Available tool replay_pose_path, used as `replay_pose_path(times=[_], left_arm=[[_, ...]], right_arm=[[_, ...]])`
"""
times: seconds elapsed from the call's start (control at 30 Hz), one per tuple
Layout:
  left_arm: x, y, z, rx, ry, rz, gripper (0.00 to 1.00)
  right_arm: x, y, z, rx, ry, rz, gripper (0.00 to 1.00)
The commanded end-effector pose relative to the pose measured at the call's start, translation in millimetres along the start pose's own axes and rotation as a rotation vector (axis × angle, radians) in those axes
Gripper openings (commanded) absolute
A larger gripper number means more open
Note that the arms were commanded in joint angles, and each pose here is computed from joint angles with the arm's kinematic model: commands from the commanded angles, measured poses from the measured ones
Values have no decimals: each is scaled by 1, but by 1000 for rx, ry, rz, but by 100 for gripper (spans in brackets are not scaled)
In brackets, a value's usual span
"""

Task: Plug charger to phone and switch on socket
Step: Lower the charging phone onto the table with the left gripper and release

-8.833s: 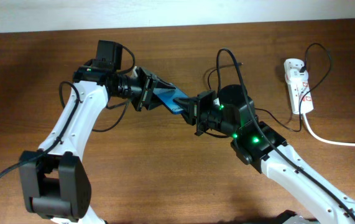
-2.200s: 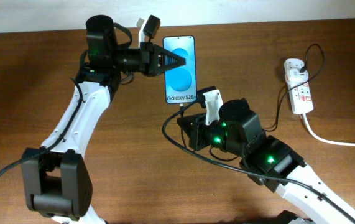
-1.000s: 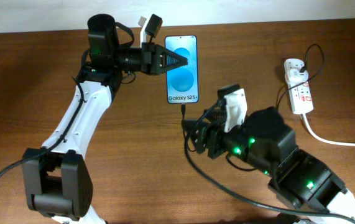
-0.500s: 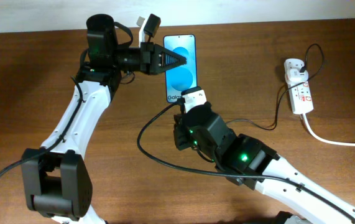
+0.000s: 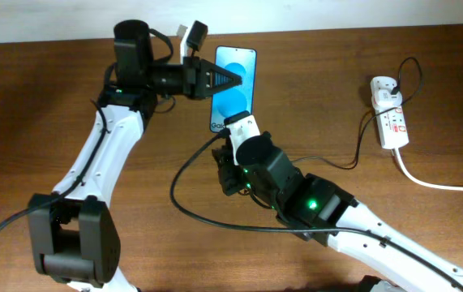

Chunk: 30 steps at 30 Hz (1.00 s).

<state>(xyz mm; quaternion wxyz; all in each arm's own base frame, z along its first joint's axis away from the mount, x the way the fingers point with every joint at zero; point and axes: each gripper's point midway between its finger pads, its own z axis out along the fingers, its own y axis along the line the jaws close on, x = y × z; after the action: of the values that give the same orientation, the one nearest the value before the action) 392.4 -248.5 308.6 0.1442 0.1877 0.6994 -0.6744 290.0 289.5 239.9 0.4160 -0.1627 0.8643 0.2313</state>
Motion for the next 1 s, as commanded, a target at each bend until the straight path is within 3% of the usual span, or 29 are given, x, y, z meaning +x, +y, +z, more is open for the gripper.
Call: replay_pose_path(times=[0.0, 0.1, 0.13, 0.17, 0.33, 0.47, 0.6, 0.87, 0.97], left_arm=[[28, 1, 17, 69, 93, 9, 0], [5, 27, 11, -79, -43, -112, 0], [-4, 38, 10, -134, -102, -191, 0], [-10, 45, 15, -175, -153, -265, 0], [3, -7, 109, -69, -111, -189, 0], [35, 16, 128, -142, -26, -215, 0], [57, 121, 86, -423, -21, -335, 0], [106, 241, 62, -573, 66, -436, 0], [115, 256, 61, -592, 91, -410, 0]], right_arm=[[-66, -17, -38, 82, -171, 22, 46], [-56, -24, -73, 110, -100, 11, 74], [-57, -27, -90, 126, -100, 10, 90], [-64, -35, -123, 162, -128, 14, 99], [-91, -93, -258, 412, -420, 90, 99], [-84, -111, -308, 450, -527, 135, 99], [-76, -113, -301, 463, -497, 123, 99], [-72, -110, -245, 518, -359, 91, 99], [-71, -109, -222, 543, -301, 65, 99]])
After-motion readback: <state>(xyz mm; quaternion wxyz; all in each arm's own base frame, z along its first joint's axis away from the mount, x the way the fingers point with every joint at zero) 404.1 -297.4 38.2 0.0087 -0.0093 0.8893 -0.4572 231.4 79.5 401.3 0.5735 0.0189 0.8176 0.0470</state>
